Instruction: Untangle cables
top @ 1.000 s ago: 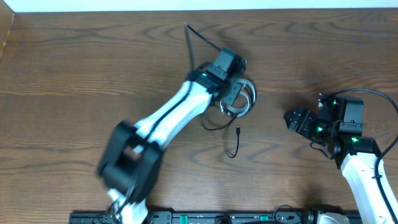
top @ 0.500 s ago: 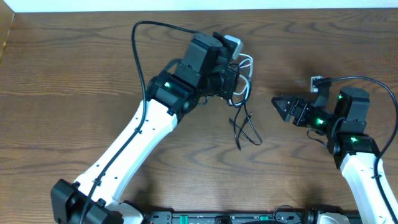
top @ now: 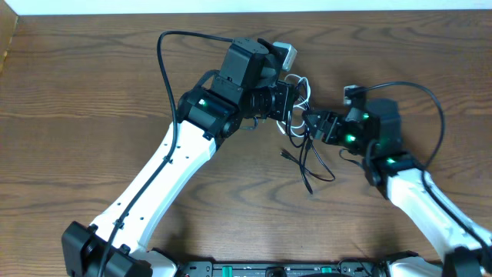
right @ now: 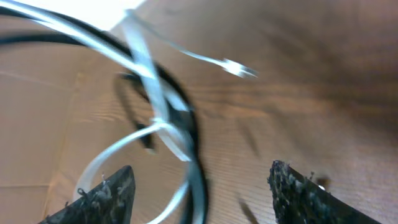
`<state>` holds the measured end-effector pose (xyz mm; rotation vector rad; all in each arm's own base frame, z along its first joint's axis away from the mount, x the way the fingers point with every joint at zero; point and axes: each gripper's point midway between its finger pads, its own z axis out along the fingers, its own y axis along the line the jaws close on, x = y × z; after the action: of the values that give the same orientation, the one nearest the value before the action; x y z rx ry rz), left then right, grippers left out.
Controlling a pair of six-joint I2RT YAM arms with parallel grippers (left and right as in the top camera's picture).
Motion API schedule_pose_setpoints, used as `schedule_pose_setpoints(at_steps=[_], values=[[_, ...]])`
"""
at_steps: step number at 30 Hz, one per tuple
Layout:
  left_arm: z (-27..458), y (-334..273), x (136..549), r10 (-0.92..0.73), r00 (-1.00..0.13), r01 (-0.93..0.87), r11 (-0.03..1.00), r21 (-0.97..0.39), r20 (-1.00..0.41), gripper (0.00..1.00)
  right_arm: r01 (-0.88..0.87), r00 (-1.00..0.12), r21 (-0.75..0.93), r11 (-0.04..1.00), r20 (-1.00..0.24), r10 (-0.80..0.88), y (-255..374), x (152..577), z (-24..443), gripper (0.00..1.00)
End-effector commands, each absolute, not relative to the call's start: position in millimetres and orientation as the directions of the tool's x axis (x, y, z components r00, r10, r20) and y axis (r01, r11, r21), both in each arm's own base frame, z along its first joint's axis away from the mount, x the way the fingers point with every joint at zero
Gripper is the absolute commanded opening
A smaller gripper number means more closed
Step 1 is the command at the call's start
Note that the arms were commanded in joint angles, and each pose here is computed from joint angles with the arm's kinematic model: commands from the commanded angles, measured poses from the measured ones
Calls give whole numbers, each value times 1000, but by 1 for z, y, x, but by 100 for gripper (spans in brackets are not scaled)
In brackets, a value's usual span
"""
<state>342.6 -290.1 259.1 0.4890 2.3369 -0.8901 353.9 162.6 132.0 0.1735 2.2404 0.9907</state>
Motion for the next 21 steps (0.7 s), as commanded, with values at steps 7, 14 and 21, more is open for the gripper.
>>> schedule_pose_setpoints(at_steps=[7,14,21], values=[[348,-249,337,-17,-634,562,677,-476,-773,7,238,-753,587,774,-392,529,125,363,50,50],[390,-182,348,-148,-536,491,747,-449,-831,7,324,-771,477,817,-367,520,99,347,29,46],[392,-122,371,-234,-499,363,818,-447,-835,7,388,-794,391,835,-319,518,75,328,13,43]])
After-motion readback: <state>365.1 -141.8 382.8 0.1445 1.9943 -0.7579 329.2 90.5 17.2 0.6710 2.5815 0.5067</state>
